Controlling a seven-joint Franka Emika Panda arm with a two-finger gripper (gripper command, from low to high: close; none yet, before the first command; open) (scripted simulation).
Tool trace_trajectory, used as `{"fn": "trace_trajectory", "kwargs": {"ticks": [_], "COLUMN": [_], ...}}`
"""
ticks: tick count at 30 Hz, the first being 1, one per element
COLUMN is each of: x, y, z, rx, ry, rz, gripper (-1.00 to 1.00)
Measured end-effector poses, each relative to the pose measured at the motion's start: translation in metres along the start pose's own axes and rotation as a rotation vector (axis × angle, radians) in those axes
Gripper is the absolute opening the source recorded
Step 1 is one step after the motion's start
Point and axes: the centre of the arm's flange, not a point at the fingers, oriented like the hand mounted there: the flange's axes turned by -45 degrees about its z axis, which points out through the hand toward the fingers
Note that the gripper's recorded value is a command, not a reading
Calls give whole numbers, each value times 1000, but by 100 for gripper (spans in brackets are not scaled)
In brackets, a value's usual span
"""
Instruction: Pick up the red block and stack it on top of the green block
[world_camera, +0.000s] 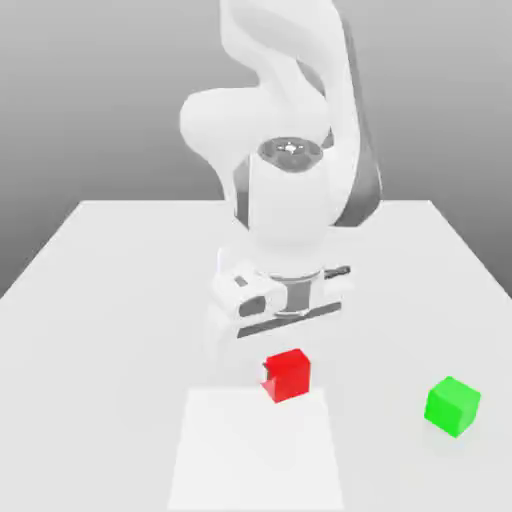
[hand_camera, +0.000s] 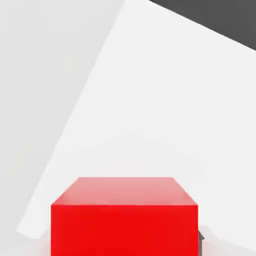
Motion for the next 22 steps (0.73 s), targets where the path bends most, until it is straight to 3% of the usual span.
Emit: {"fn": "trace_trajectory", "kwargs": {"ticks": [7, 12, 13, 22], "x": [81, 88, 88, 89], "y": [-148, -152, -152, -152], "z": [-24, 25, 32, 12], "rx": [2, 3, 3, 3], "ry": [1, 2, 2, 2], "rz": [-510, -533, -533, -533], "gripper": [-100, -100, 100, 100]}}
